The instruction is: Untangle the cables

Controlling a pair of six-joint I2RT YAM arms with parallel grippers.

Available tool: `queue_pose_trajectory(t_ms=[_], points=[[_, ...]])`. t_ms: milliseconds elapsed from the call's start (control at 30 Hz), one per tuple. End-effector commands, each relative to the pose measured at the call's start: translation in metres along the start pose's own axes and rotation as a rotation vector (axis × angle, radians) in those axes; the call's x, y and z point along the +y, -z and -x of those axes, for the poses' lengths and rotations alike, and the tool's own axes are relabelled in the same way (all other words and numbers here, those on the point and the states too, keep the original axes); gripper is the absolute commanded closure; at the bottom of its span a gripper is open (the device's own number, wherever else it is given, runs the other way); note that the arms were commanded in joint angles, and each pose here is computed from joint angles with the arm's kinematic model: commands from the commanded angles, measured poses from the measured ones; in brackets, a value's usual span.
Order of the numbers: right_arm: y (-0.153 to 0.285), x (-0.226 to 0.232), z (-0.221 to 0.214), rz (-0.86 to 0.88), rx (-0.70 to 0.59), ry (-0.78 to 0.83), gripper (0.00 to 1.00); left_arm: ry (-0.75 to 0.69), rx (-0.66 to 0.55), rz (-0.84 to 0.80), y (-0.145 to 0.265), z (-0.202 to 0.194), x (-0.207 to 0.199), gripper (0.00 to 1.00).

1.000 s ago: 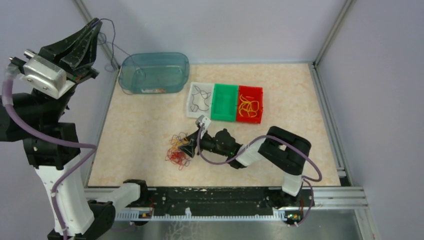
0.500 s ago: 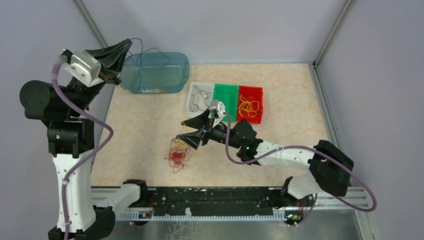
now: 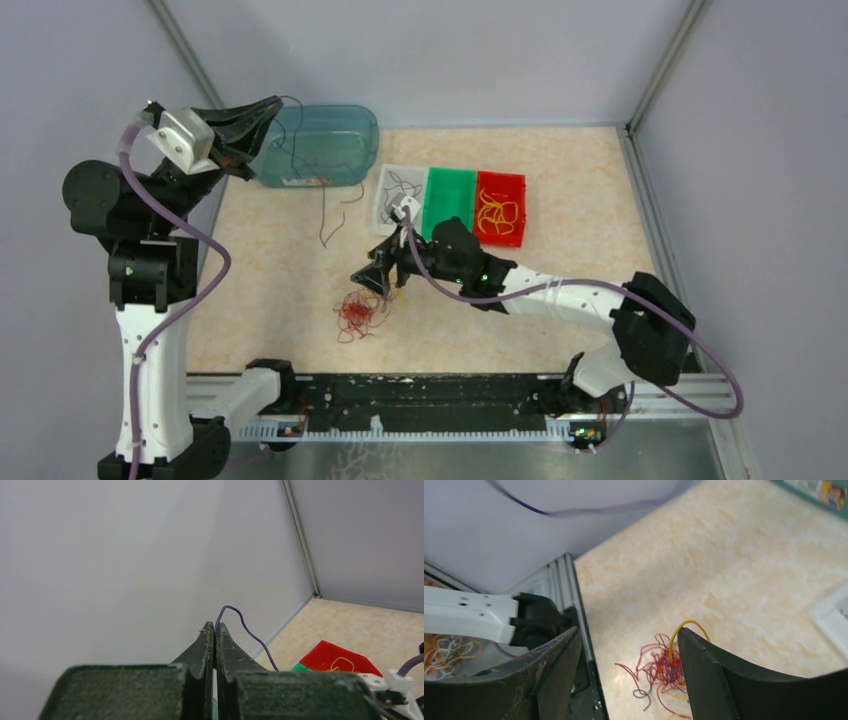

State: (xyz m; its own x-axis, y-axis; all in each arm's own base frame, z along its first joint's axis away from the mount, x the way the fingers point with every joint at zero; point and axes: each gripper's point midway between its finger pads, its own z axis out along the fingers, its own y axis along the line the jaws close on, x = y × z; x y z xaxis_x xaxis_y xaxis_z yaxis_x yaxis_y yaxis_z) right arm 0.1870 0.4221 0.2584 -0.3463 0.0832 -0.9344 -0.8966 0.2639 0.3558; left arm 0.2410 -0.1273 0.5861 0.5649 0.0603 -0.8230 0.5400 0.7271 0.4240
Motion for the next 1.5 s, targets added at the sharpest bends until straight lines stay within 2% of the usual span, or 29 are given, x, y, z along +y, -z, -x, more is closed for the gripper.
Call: queue_pose_trajectory(t_ms=[0,133,333,367,433,600,700,900,1000,1267,1467], points=[[0.008,-0.039,-0.051,-0.202,0.287,-0.038,0.28,-0.005,-0.028,-0.025,0.002,0.006,-0.007,1.00],[0.032,-0.063,-0.073,-0.361,0.455,-0.017,0.28,0.006,-0.019,-0.040,0.001,0.001,-0.010,1.00],[0.063,-0.077,-0.071,-0.496,0.570,-0.006,0.28,0.010,-0.020,-0.046,0.001,0.000,-0.010,1.00],[0.067,-0.079,-0.067,-0.505,0.556,0.006,0.28,0.011,-0.021,-0.047,0.000,0.000,-0.010,1.00],[0.068,-0.074,-0.048,-0.465,0.440,0.017,0.28,0.022,-0.025,-0.053,0.000,0.000,-0.012,1.00],[0.080,-0.043,0.050,-0.304,0.011,0.151,0.27,0.073,-0.005,-0.072,-0.001,-0.008,-0.017,1.00],[0.086,-0.023,0.104,-0.238,-0.139,0.245,0.23,0.130,0.018,-0.093,-0.001,-0.021,-0.023,1.00],[0.065,0.012,0.167,-0.079,-0.233,0.351,0.18,0.265,0.070,-0.179,-0.003,-0.049,-0.043,1.00],[0.048,0.021,0.180,-0.006,-0.247,0.387,0.17,0.290,0.083,-0.215,-0.003,-0.057,-0.051,1.00],[-0.005,0.032,0.173,0.199,-0.232,0.389,0.17,0.311,0.109,-0.260,0.001,-0.067,-0.063,1.00],[-0.046,0.005,0.160,0.171,-0.181,0.403,0.20,0.328,0.109,-0.291,0.004,-0.063,-0.070,1.00]])
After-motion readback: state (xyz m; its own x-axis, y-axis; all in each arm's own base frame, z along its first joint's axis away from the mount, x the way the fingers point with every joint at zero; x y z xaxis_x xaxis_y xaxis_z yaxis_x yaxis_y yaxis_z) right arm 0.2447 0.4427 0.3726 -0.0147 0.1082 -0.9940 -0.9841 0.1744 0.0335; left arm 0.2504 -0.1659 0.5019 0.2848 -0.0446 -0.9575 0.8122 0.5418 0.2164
